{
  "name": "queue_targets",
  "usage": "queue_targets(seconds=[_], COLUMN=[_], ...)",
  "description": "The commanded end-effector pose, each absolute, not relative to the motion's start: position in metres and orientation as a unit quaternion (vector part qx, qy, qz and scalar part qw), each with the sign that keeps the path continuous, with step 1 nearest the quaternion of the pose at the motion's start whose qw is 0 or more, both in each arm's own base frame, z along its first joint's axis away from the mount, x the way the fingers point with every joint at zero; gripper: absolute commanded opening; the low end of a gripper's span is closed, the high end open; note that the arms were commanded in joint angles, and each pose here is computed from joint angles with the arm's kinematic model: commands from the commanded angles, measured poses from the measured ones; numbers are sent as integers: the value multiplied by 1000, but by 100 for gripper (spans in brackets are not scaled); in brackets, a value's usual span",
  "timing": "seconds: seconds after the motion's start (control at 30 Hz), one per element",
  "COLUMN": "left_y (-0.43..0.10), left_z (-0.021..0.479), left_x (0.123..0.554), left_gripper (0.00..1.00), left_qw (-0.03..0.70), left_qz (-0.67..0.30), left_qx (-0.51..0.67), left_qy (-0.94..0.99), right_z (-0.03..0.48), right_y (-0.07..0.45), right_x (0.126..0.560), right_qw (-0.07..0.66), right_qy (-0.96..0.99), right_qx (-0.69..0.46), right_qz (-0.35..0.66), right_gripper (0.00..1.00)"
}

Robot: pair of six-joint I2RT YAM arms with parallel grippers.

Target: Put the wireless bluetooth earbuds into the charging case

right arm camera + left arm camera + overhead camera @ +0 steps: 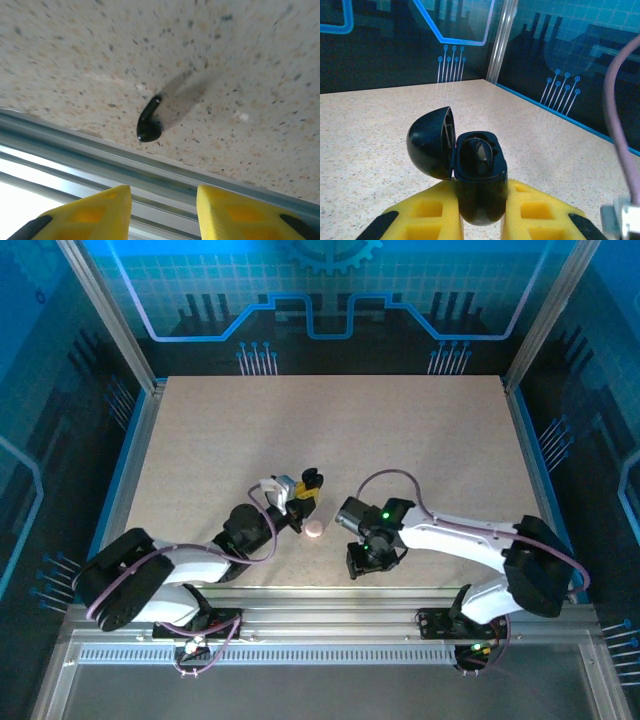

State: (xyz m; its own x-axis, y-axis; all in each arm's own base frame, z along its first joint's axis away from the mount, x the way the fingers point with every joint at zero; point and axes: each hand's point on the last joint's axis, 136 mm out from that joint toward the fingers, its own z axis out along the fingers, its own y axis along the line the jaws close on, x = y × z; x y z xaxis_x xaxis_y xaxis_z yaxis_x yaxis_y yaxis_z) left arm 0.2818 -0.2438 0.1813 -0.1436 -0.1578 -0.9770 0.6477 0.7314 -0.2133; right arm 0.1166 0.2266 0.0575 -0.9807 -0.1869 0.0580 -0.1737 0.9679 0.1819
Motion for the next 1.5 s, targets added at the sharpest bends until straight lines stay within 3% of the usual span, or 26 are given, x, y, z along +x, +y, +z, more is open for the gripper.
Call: queue_targets(seconds=[0.0, 0.43, 0.73, 1.13, 1.23, 1.37, 1.47], left_y=[-231, -219, -216, -216, -217, -217, -217], left_z=[172, 172, 173, 173, 173, 174, 173], left_x=[281, 277, 275, 276, 276, 277, 276], left_gripper=[7, 8, 7, 7, 7, 7, 8], left_qw=[624, 623, 623, 623, 623, 624, 623], left_qz=[-290, -270, -263, -258, -257, -258, -259], left_qx=[176, 177, 179, 184, 186, 186, 186], left_qy=[704, 712, 714, 715, 715, 714, 714], right_z=[48, 14, 10, 15, 19, 29, 30], right_y=[232, 255, 233, 191, 191, 195, 195], right_x=[107, 123, 133, 159, 165, 164, 157], right_qw=[68, 86, 75, 49, 41, 39, 48], right_qy=[-993, -991, -995, -998, -999, -999, -998], right_qx=[67, 90, 70, 26, 23, 22, 18], right_qz=[-71, -51, -16, 16, 4, -18, -31], right_gripper=[40, 36, 27, 24, 27, 39, 41])
